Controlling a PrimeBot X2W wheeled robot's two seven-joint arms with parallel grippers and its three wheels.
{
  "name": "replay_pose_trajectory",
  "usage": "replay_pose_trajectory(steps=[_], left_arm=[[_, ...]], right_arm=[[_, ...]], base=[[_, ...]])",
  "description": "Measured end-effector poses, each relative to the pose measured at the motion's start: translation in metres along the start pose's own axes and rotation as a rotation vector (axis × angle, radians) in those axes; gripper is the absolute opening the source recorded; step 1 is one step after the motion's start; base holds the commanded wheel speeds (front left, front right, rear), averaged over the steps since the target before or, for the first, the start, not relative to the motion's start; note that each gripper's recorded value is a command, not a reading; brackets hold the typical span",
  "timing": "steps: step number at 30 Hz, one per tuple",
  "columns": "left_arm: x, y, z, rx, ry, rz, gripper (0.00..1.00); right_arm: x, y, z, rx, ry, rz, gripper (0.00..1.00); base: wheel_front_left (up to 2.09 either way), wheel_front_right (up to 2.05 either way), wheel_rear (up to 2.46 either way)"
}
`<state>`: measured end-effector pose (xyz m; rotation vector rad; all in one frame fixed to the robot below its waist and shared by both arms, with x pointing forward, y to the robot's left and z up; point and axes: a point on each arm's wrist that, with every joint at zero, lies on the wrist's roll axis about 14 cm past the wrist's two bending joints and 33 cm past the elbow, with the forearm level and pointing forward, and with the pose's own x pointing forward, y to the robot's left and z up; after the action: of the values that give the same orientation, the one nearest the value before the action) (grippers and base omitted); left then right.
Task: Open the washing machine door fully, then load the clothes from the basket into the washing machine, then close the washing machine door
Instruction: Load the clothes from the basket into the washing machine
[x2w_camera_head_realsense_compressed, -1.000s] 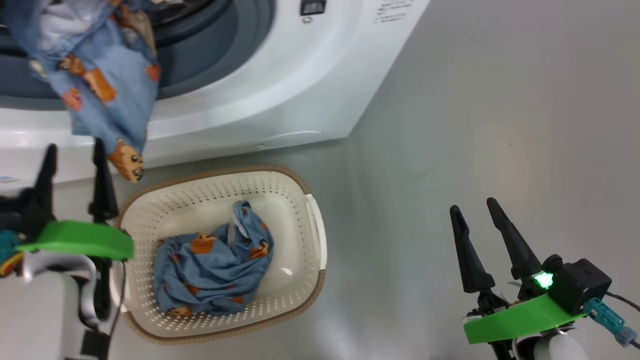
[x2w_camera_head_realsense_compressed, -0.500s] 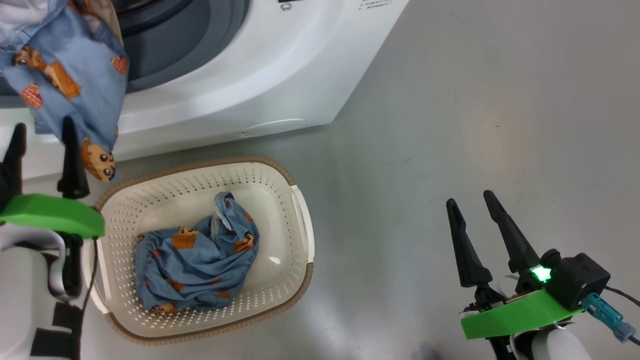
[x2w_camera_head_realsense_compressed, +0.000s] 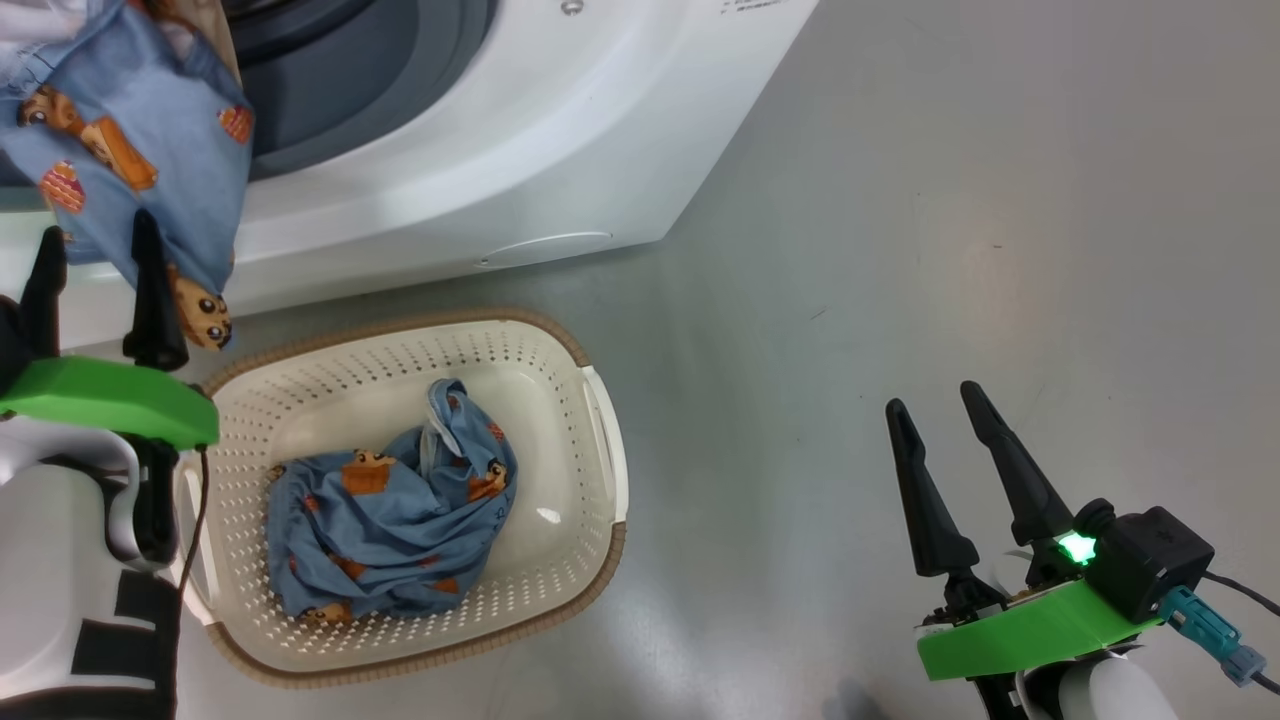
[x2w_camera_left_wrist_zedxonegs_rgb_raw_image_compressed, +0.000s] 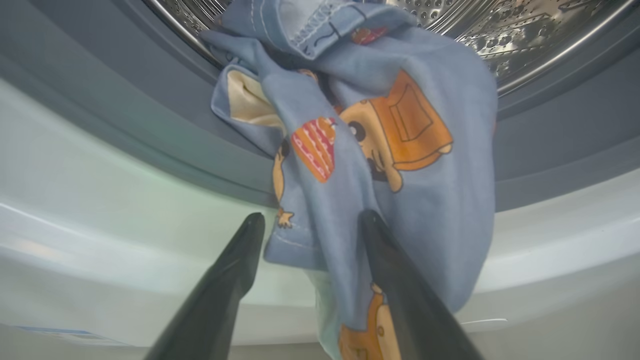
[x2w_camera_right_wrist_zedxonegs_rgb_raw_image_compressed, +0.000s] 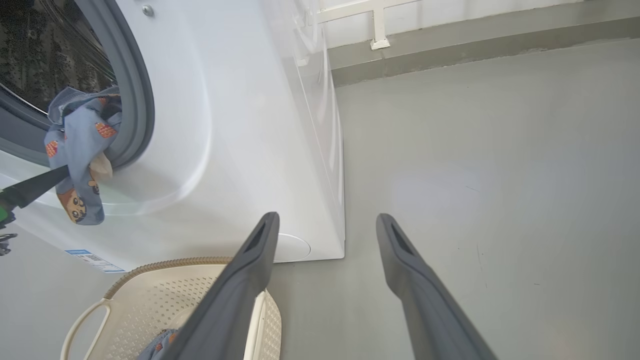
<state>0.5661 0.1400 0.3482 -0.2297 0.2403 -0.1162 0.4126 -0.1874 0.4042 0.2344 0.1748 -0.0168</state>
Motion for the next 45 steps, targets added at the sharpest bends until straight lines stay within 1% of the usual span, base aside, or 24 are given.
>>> replay_pose_trajectory(steps=[2,3,4,5,7,8,13,17,23,30,32,41,45], left_arm=[[0.000,0.000,-0.002,-0.002,0.006,0.001,1.00],[0.001,-0.001,-0.002,-0.004,0.006,-0.003,0.95],[0.002,-0.002,-0.001,-0.005,0.004,-0.008,0.79],[0.003,-0.002,0.000,-0.005,0.001,-0.009,0.49],[0.005,-0.003,0.002,-0.005,-0.005,-0.012,0.32],[0.005,-0.003,0.003,-0.004,-0.006,-0.012,0.00],[0.005,-0.012,0.002,0.001,-0.002,-0.042,0.00],[0.004,-0.025,0.007,-0.029,-0.014,-0.074,0.00],[0.011,-0.047,0.037,-0.085,-0.076,-0.138,0.00],[0.033,-0.053,0.082,-0.031,-0.163,-0.153,0.00],[0.047,-0.056,0.095,-0.008,-0.183,-0.147,0.00],[0.089,-0.058,0.108,0.062,-0.188,-0.116,0.00],[0.108,-0.051,0.108,0.102,-0.183,-0.093,0.00]], right_arm=[[0.000,0.000,0.000,0.000,0.000,0.001,1.00],[0.000,0.000,0.000,0.000,0.001,0.001,1.00],[0.000,0.000,-0.001,0.000,0.002,0.000,1.00],[0.000,0.000,-0.001,0.000,0.002,0.000,1.00],[0.000,0.000,-0.002,0.001,0.004,0.001,1.00],[0.001,0.001,-0.002,0.001,0.005,0.002,1.00],[0.000,0.001,-0.001,0.002,0.002,0.003,1.00],[0.000,0.002,0.002,0.003,-0.005,0.004,1.00],[-0.002,0.002,0.003,0.006,-0.008,0.006,1.00],[-0.006,0.004,0.004,0.018,-0.006,0.005,1.00],[-0.010,0.001,0.005,0.017,-0.005,-0.004,1.00],[-0.022,-0.007,0.002,0.013,0.013,-0.037,1.00],[-0.028,-0.010,-0.004,0.010,0.038,-0.054,1.00]], base=[[0.00,0.00,0.00],[0.00,0.00,0.00],[0.00,0.00,0.00],[0.00,0.00,0.00],[0.00,0.00,0.00],[0.00,0.00,0.00],[0.00,0.00,0.00],[0.00,0.00,0.00],[0.00,0.00,0.00],[0.00,0.00,0.00],[0.00,0.00,0.00],[0.00,0.00,0.00],[0.00,0.00,0.00]])
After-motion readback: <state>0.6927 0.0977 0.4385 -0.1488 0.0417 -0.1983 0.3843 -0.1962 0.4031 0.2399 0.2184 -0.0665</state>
